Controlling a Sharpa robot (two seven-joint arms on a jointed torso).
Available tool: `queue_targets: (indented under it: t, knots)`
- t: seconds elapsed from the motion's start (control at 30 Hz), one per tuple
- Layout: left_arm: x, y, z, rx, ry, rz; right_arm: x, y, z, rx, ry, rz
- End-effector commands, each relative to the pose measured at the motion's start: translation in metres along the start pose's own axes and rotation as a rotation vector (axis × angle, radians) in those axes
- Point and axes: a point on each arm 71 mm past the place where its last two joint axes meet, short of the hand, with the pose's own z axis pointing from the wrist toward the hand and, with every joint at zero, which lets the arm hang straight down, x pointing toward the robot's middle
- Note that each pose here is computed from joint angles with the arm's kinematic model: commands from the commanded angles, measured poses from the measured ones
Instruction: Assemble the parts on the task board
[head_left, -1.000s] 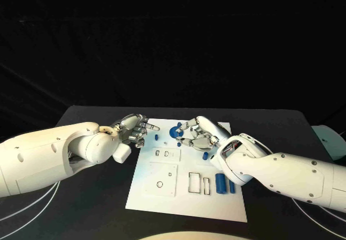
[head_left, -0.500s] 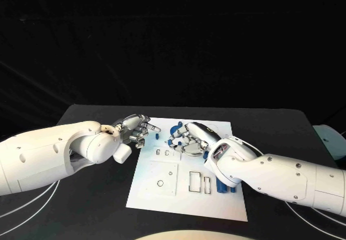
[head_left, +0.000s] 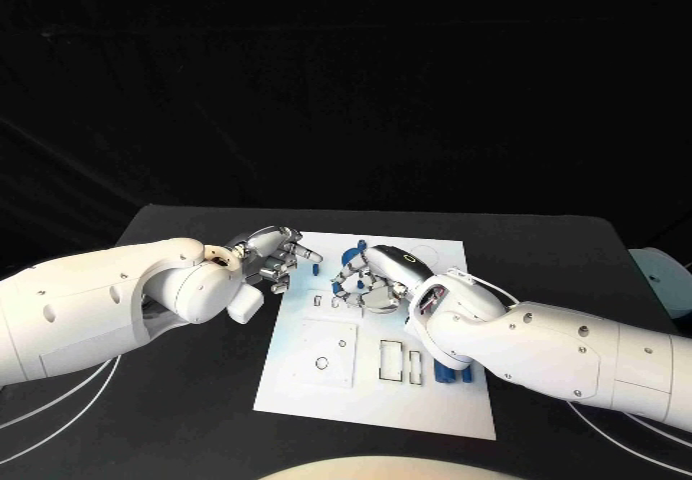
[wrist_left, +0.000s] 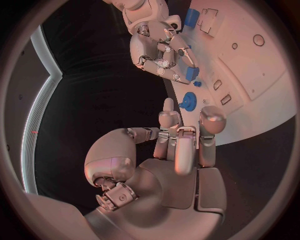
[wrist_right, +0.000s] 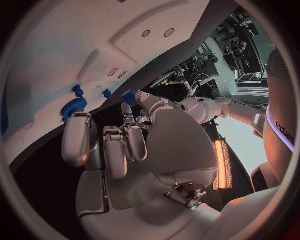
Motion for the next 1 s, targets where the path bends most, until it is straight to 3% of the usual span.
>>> queue_targets:
  t: [0.03, 0.5, 0.8, 1.0]
  knots:
    - [0.0012, -0.0011, 0.0007, -0.001, 0.005, 0.055, 0.004, 0.0, 0.001, 0.009, 0.034, -0.055]
    - [0.0059, 0.0096, 0.0025, -0.122, 0.016, 0.216, 0.005, 0.0, 0.004, 0.02, 0.034, -0.072]
    - [0.0112, 0.0117, 0.0037, -0.134, 0.029, 0.238, 0.005, 0.0, 0.002, 0.019, 0.021, -0.071]
    - [0.0167, 0.0112, 0.0055, -0.132, 0.04, 0.195, 0.003, 0.005, -0.002, -0.011, -0.019, -0.056]
